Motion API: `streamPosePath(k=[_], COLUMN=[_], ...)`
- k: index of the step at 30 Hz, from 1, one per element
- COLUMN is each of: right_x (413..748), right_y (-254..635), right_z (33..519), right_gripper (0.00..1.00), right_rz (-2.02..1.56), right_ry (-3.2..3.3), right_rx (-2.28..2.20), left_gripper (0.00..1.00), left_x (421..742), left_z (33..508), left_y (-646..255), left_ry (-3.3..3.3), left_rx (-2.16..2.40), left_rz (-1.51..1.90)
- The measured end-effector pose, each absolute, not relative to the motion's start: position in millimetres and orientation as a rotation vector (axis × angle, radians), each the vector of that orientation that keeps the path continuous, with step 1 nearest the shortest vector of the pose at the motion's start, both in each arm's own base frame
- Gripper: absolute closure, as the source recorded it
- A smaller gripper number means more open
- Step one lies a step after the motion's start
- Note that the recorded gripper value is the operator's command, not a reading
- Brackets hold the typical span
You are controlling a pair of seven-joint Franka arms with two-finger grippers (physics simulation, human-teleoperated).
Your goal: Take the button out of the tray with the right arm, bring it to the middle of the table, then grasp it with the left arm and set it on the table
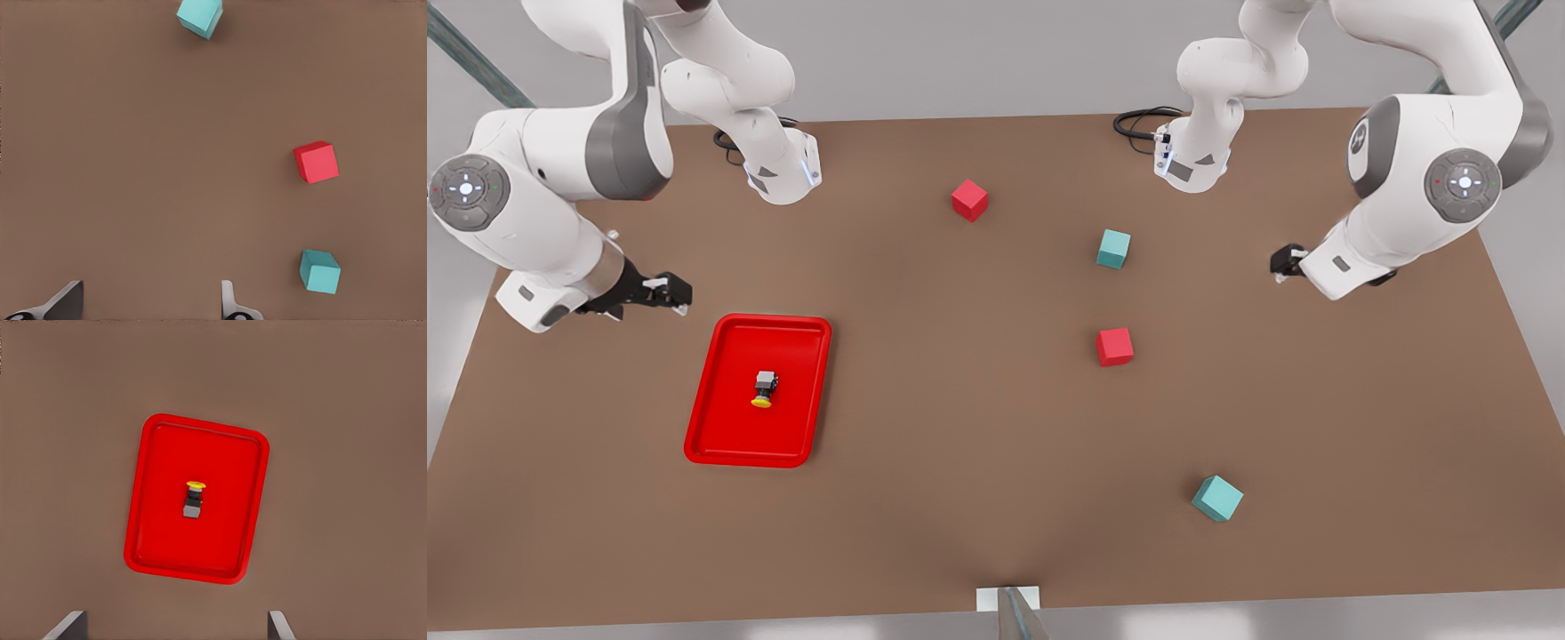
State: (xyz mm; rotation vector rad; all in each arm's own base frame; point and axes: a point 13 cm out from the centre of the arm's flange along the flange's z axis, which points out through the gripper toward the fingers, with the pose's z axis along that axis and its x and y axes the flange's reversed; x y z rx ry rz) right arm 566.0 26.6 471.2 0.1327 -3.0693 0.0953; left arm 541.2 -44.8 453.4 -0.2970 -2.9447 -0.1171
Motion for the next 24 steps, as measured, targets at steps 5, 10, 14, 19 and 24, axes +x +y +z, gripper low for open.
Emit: streamPosePath(k=[5,10,14,19,24], right_x=[557,525,522,541,558], right_y=[27,27,21,20,30], right_z=[401,221,153,109,81], right_gripper=[0.0,0.0,0.0,0.0,0.0], right_rz=[0.102,0.115,0.12,0.094,0.069], right_ry=[-2.991,-2.86,-2.891,-2.948,-2.989], right_rx=[0.148,0.109,0.008,-0.133,-0.237], left_gripper=[0.0,0.0,0.0,0.0,0.0], left_x=[552,558,559,559,558], left_z=[448,428,428,429,429], left_y=[-46,-57,-55,-55,-55], left_ry=[-2.966,-2.94,-2.943,-2.943,-2.94], left_rx=[-0.308,-0.343,-0.344,-0.349,-0.352], left_rz=[-0.11,-0.108,-0.108,-0.108,-0.108])
